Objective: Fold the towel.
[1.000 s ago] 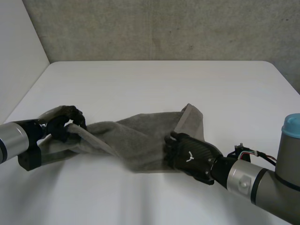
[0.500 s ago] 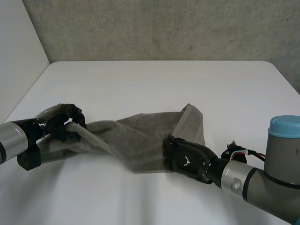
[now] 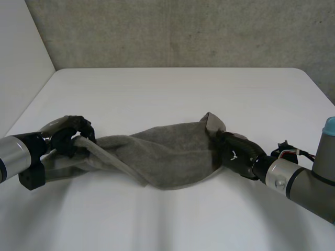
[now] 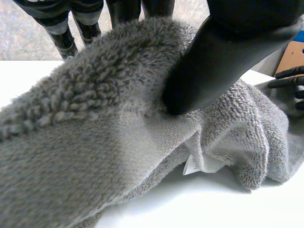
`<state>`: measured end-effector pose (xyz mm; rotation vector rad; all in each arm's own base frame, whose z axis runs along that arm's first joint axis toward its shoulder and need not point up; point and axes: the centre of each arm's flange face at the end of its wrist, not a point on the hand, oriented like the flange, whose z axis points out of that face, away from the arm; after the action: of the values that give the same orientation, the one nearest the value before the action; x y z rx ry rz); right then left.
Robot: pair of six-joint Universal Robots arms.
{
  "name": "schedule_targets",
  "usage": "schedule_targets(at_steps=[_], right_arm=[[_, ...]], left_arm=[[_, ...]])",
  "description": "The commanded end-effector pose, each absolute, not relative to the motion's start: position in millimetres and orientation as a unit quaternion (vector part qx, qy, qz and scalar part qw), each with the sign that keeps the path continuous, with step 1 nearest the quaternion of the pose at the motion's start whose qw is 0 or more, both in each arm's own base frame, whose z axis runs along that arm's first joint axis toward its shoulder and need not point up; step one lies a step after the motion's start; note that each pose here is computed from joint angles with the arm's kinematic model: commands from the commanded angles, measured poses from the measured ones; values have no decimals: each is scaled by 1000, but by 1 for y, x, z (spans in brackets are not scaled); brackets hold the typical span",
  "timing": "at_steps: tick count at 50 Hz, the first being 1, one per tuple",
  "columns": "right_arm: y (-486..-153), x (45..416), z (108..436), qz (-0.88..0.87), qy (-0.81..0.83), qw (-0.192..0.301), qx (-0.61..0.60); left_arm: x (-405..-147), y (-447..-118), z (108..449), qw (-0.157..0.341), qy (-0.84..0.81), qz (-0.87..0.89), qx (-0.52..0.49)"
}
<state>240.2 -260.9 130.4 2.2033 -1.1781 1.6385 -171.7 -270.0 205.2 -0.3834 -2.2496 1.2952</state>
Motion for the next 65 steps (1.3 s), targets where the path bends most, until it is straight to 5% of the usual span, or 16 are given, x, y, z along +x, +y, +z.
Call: schedule_targets(at_steps=[1, 5, 10, 20, 32, 37, 39, 40, 42, 45, 48, 50, 65], right_arm=[[-260, 236, 164, 576, -499, -1, 648], [-265, 225, 213, 621, -593, -83, 505], [-266, 219, 222, 616, -651, -147, 420], [-254, 208, 200, 536, -701, -79, 463], [-303, 232, 226, 591, -654, -63, 468], [-336, 244, 283, 674, -610, -53, 413], [-351, 243, 350, 759, -554, -42, 339], [-351, 243, 351, 760, -553, -42, 339], [-344, 234, 422, 839, -476, -47, 260], [-333, 227, 455, 876, -424, -58, 220], [-330, 226, 455, 877, -422, -60, 222], [-326, 228, 426, 852, -458, -71, 242], [-284, 226, 257, 696, -609, -51, 378]], left_arm=[[-172, -266, 210, 257, -826, 481, -143], [-173, -260, 218, 257, -821, 489, -147], [-178, -249, 220, 260, -818, 489, -156], [-187, -236, 204, 269, -830, 460, -165], [-204, -286, 220, 272, -801, 495, -197], [-224, -317, 267, 257, -746, 571, -225], [-232, -332, 317, 243, -694, 641, -222], [-232, -332, 317, 243, -693, 641, -222], [-233, -336, 342, 240, -667, 671, -218], [-229, -342, 380, 246, -620, 718, -201], [-226, -341, 396, 267, -590, 739, -183], [-226, -338, 393, 277, -588, 739, -177], [-207, -317, 224, 326, -737, 573, -152]])
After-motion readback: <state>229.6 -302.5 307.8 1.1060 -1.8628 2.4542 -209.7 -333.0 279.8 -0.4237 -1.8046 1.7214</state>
